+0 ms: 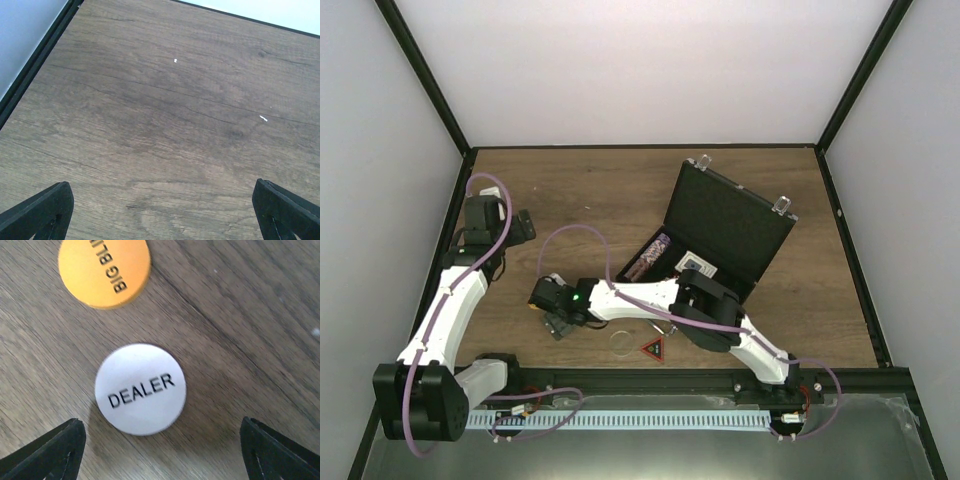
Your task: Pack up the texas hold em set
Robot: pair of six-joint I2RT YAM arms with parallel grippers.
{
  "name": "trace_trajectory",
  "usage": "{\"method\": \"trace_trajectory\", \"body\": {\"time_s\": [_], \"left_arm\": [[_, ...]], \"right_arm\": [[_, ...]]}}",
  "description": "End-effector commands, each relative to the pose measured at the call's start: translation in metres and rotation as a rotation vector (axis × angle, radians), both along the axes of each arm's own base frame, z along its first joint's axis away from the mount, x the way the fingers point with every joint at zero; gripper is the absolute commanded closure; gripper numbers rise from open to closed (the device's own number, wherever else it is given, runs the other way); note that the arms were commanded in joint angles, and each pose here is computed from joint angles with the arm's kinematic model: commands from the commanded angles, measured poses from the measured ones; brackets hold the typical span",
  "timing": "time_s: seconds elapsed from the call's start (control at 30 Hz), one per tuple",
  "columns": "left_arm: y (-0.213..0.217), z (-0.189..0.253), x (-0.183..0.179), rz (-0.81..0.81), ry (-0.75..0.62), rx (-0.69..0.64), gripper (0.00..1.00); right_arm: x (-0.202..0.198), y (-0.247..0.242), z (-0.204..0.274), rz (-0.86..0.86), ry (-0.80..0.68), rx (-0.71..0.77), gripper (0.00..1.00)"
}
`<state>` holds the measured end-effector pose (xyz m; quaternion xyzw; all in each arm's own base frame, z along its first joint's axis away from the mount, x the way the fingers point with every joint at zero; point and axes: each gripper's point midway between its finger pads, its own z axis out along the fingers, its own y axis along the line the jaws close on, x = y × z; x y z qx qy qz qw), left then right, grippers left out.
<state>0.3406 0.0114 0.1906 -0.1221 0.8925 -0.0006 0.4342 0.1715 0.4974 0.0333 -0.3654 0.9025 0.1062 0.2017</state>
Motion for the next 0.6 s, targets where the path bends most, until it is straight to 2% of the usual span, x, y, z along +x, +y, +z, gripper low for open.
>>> {"method": "trace_trajectory", "body": {"time_s": [0.0,0.23,0.57], "left_arm": [[0.001,0.001,0.001,-0.001,-0.004,0.0,0.0],[0.0,0.001,0.001,-0.005,-0.004,-0.001,0.0],[0.0,-0.001,0.001,-0.008,0.0,-0.002,0.0]], "right_arm": [[0.003,0.019,0.003,0.04,-0.025,0.024,0.15],[0.006,0.019,-0.011,0.076,-0.049,-0.032,0.24],[-0.001,0.019,-0.031,0.146,-0.037,-0.069,0.31]]}}
